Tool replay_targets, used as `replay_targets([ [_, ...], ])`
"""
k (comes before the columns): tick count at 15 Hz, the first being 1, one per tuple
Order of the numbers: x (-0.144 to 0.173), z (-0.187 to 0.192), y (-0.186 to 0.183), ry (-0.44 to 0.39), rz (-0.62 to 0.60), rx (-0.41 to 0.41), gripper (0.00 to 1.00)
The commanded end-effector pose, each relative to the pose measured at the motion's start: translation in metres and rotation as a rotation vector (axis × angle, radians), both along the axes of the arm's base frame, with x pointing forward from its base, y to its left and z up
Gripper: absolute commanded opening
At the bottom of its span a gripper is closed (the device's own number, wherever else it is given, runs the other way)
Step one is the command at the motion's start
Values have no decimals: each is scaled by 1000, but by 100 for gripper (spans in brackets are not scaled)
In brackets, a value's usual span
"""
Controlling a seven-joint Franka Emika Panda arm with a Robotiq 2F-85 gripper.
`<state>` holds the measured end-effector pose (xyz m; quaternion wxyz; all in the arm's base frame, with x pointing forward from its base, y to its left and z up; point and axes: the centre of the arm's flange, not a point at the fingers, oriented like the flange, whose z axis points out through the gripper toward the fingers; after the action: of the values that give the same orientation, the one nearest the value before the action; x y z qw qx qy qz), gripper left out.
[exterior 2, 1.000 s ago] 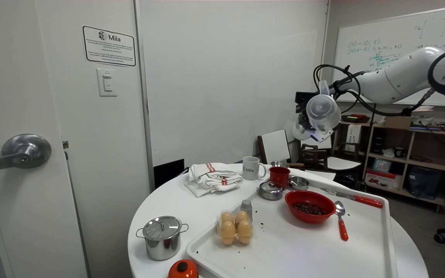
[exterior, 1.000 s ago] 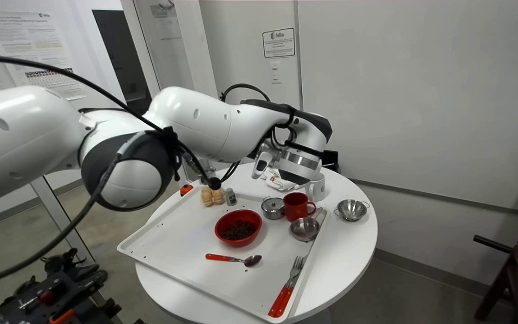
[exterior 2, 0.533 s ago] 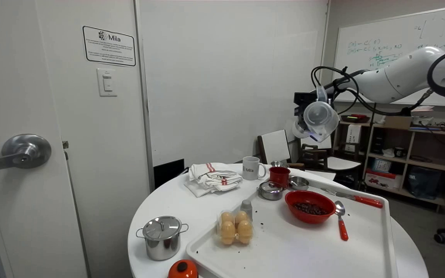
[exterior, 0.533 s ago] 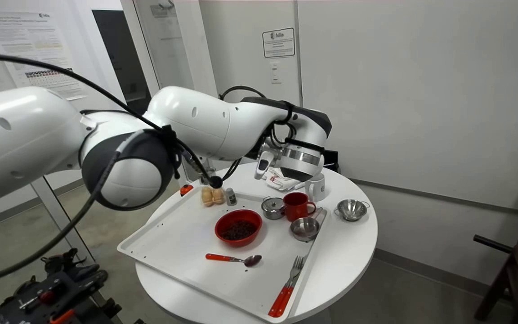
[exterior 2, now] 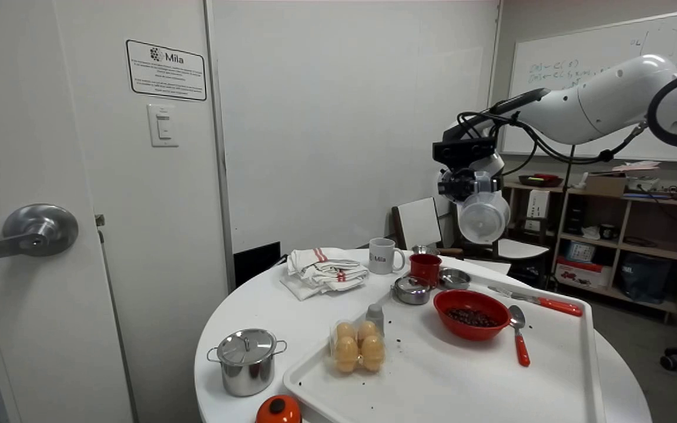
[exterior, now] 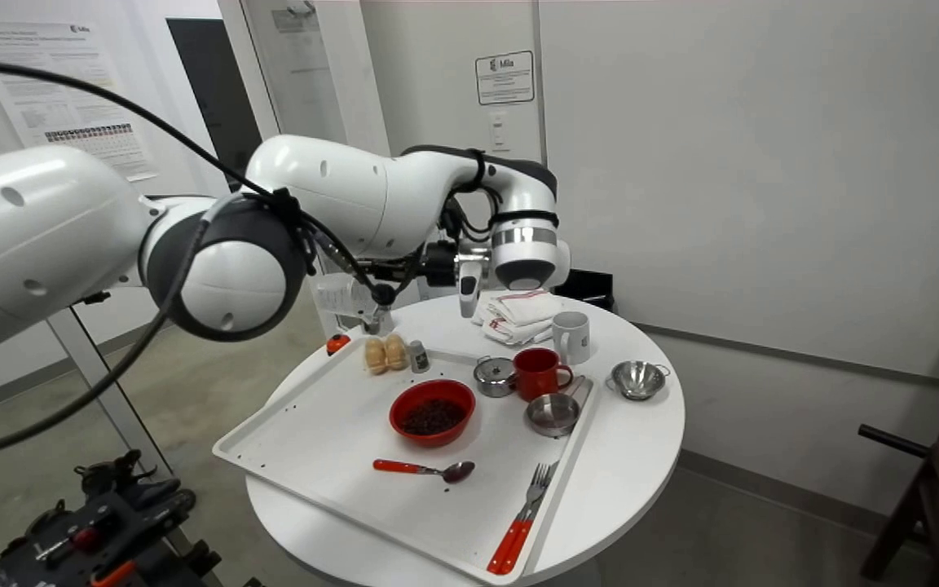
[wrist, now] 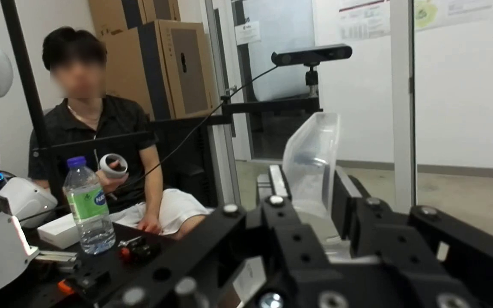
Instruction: Pour the contents of the jug into the bowl
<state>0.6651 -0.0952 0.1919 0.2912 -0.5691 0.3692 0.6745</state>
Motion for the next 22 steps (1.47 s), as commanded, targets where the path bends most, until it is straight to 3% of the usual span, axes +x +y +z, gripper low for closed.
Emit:
replay_targets([
  [1,-17,16,33,-60,64,-176,9],
  [9,-13,27,99,-253,168,-555,9],
  [15,-1,16,147,-473,114,-842,9],
  [22,-10,-4,158,-638,4,-1204,9],
])
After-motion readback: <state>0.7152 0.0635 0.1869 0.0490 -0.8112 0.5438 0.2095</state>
